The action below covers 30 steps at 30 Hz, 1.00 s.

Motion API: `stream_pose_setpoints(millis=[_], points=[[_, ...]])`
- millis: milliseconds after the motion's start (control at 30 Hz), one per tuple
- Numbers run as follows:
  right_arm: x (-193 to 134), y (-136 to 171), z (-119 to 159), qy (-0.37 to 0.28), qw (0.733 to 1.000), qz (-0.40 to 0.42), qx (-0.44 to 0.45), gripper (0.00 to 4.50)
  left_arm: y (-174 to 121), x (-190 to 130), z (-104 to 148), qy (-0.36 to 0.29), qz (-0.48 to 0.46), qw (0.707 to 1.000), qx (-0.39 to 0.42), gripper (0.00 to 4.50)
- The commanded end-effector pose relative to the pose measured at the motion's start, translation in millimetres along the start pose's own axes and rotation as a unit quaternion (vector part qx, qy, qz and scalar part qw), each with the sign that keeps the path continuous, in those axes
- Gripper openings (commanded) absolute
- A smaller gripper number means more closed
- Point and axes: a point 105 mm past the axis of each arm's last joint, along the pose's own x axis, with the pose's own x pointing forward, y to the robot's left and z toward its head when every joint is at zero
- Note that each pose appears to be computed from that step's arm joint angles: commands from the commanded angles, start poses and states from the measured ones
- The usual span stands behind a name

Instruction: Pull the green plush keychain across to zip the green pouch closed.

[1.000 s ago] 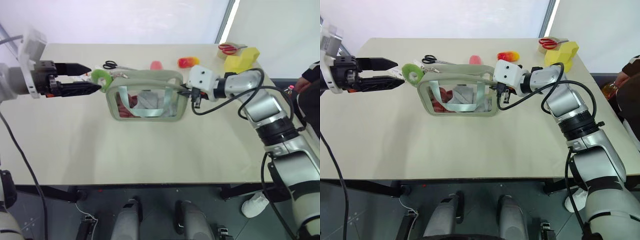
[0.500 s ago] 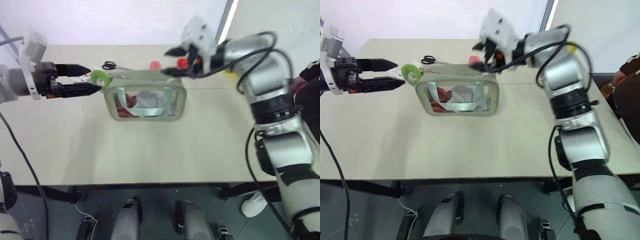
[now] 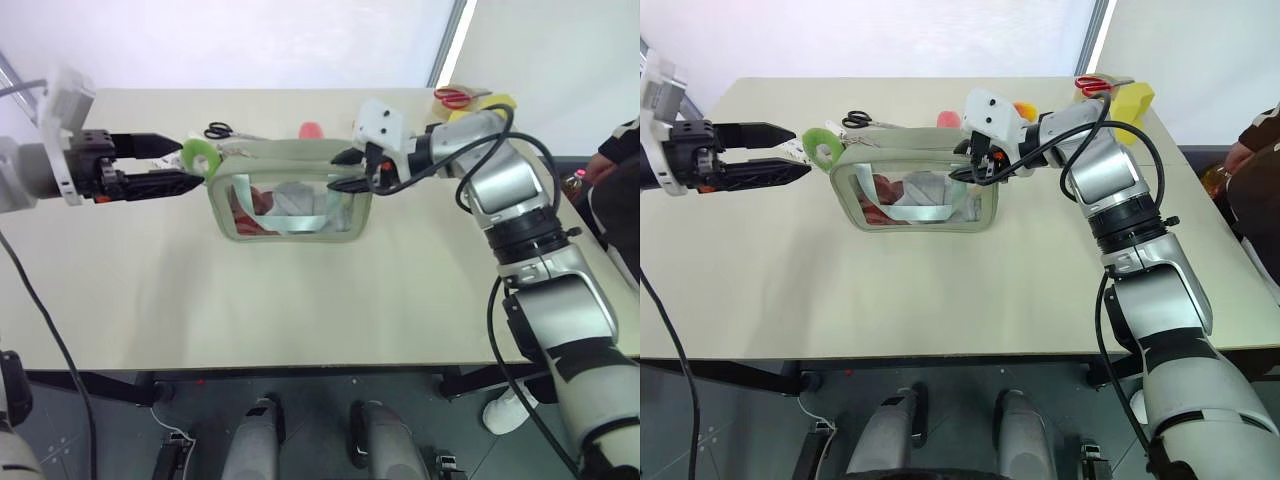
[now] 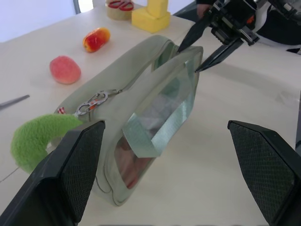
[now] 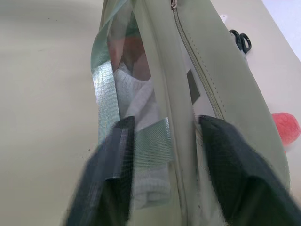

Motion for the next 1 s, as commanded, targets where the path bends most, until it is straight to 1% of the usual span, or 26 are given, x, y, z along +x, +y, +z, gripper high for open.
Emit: stream_pose_setpoints(millis=[33,133,233,267,333,433,533,633,700,833,1000], points=[[-8.4,-5.7,5.1,-0.005,1.0,-0.013,-0.016,0.09,-2.0,-8.5,13.0,-0.013,0.011,1.0,0.025,4.5],[-7.5,-5.8,5.9,-0.01,1.0,-0.013,-0.012,0.03,-0.4,-9.6,14.2,-0.017,0.014,0.999,0.026,4.5],[-5.3,-3.2,17.4,-0.027,0.999,-0.011,-0.023,0.03,10.0,-18.2,25.6,-0.046,0.037,0.998,0.017,4.5],[-5.0,-2.2,22.6,-0.036,0.999,-0.011,-0.026,0.03,15.9,-23.0,30.2,-0.06,0.051,0.997,0.008,4.5],[-5.3,1.6,30.3,-0.048,0.998,-0.008,-0.027,0.03,37.1,-37.6,33.5,-0.088,0.097,0.991,-0.015,4.5],[-5.9,11.1,31.9,-0.05,0.998,0.005,-0.033,0.03,61.2,-47.2,25.8,-0.104,0.147,0.983,-0.041,4.5],[-2.9,22.6,22.7,-0.043,0.999,0.016,-0.028,0.03,72.9,-33.7,7.5,-0.096,0.165,0.98,-0.05,4.5],[-0.8,27.1,14.1,-0.034,0.999,0.017,-0.021,0.03,79.2,-14.3,-2.5,-0.109,0.171,0.977,-0.061,4.5],[-0.8,27.4,13.6,-0.032,0.999,0.015,-0.021,0.03,80.0,-3.3,-7.8,-0.117,0.166,0.976,-0.078,4.5],[-1.3,26.3,16.9,-0.035,0.999,0.01,-0.018,0.03,77.5,16.7,-25.7,-0.092,0.156,0.981,-0.075,4.5],[-1.2,26.7,18.5,-0.037,0.999,0.008,-0.015,0.03,86.3,23.8,-41.9,-0.076,0.176,0.978,-0.076,4.5]])
